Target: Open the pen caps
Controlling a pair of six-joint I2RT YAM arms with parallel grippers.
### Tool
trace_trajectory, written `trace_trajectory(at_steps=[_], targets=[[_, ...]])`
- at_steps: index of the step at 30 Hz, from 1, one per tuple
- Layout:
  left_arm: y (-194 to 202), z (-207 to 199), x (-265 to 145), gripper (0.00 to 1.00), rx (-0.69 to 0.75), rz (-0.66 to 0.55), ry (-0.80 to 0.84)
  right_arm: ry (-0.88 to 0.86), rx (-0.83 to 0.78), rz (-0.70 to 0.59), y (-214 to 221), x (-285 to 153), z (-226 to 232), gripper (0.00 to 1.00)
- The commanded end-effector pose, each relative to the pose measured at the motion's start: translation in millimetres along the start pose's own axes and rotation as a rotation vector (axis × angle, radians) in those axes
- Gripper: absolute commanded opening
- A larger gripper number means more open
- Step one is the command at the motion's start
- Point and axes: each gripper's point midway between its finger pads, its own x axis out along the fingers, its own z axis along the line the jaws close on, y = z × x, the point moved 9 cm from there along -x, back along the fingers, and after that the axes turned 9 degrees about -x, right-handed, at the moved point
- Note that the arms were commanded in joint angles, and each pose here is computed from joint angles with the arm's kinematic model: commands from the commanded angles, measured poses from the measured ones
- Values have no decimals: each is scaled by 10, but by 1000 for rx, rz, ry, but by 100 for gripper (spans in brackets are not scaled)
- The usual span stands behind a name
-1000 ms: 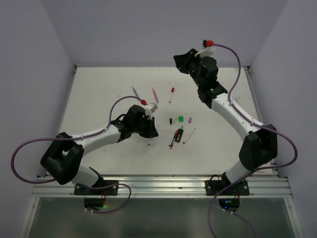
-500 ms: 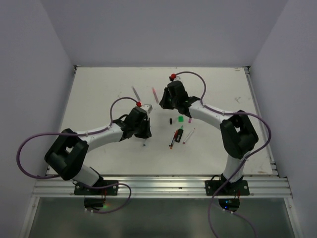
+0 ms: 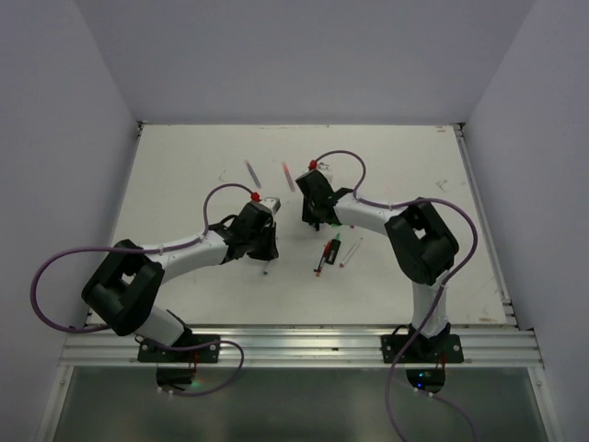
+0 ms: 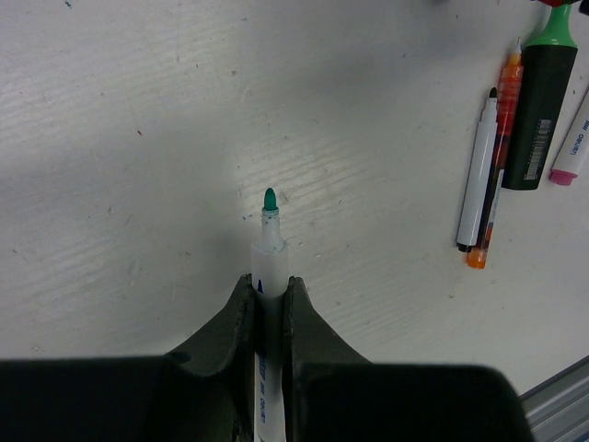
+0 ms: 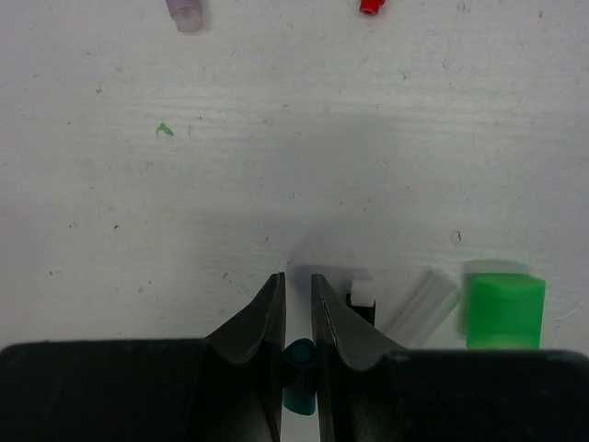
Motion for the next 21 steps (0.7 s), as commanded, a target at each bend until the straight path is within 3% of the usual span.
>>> trace_trajectory(at_steps=[1, 21], targets=[[-57, -13, -31, 0, 1, -32, 8, 73, -6, -17, -81, 30, 13, 6], [-116, -3, 43, 0, 28, -23, 24, 175, 67, 49, 225, 269, 46, 21]])
